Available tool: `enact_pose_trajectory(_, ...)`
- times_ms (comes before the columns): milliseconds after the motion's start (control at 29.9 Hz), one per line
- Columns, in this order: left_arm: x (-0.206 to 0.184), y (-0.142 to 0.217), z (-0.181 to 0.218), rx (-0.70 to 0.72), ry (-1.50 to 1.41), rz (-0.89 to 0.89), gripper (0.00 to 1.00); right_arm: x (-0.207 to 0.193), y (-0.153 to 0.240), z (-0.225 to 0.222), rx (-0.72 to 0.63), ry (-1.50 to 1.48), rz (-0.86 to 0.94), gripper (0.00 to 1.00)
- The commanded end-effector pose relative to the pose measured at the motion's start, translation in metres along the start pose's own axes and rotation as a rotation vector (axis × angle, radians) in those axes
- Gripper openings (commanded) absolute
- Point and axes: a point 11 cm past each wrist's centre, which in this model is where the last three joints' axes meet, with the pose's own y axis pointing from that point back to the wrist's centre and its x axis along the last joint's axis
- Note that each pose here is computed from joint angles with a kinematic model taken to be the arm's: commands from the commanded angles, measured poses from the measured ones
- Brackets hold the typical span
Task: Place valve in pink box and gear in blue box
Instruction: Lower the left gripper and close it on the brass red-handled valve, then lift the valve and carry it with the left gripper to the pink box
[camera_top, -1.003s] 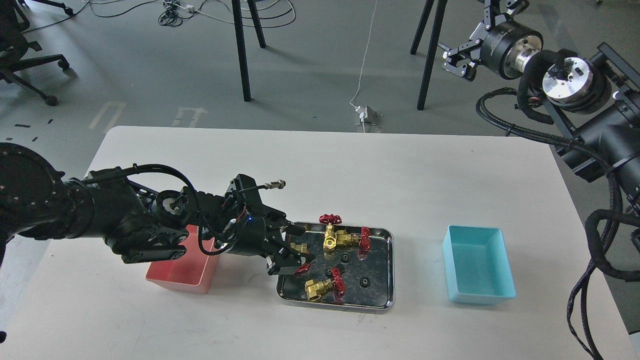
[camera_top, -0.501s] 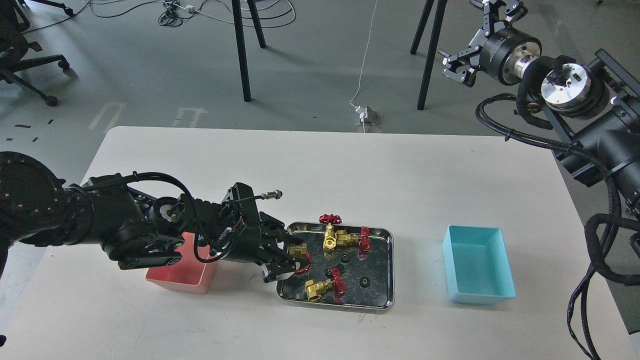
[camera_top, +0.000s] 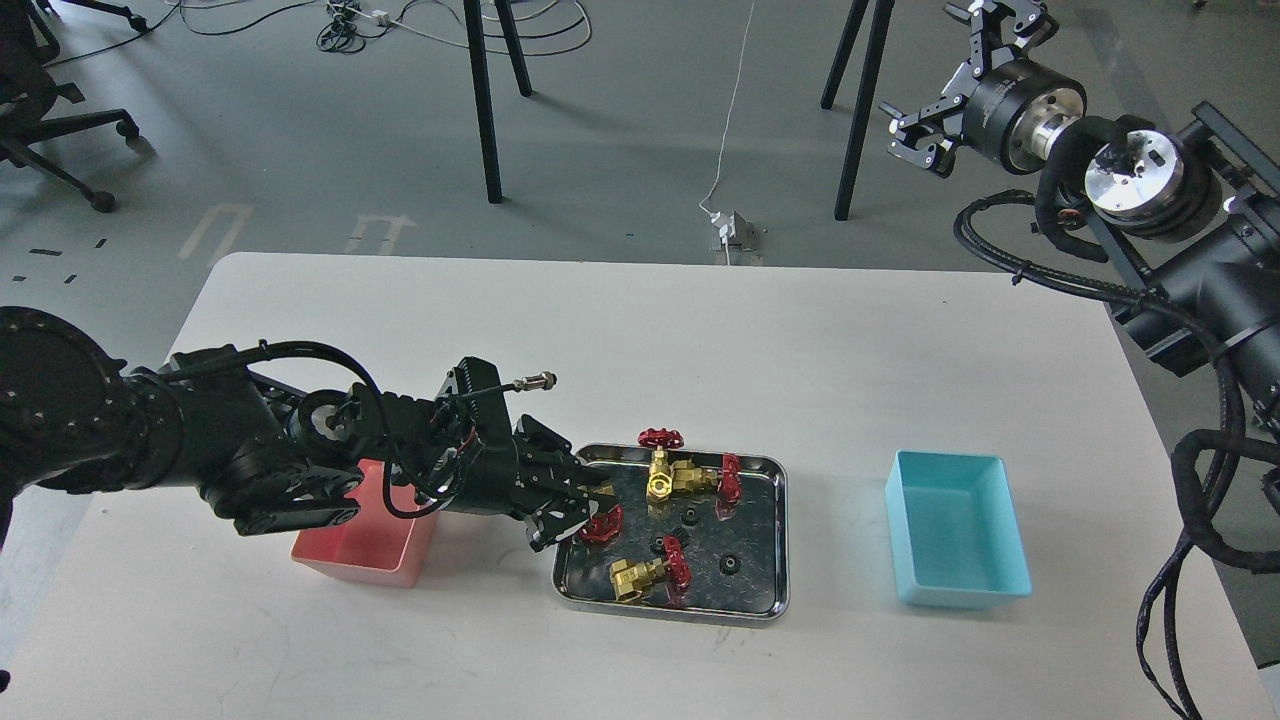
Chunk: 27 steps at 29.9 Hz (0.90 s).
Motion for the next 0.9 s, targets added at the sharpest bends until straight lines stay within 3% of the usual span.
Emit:
enact_pose_trajectory(0,0.001,0.005,-0.004,0.013,0.002,0.009,0.13,0.001,0.0,0.001,0.0,-0.002,0.002,1.0)
enact_pose_trajectory(267,0.006,0.022,-0.017,0.056,0.016,0.034,0.12,0.003,0.001,0.001,0.0,-0.003,0.007,1.0)
enact_pose_trajectory(568,0.036,0.053,-0.013,0.048,0.051,0.108,0.12,-0.003,-0.001,-0.005,0.01,-0.004,0.0,1.0)
enact_pose_trajectory(869,0.046,0.15,-0.046,0.22,0.047,0.16,0.13,-0.072,-0.005,-0.081,0.134,0.046,-0.016,1.0)
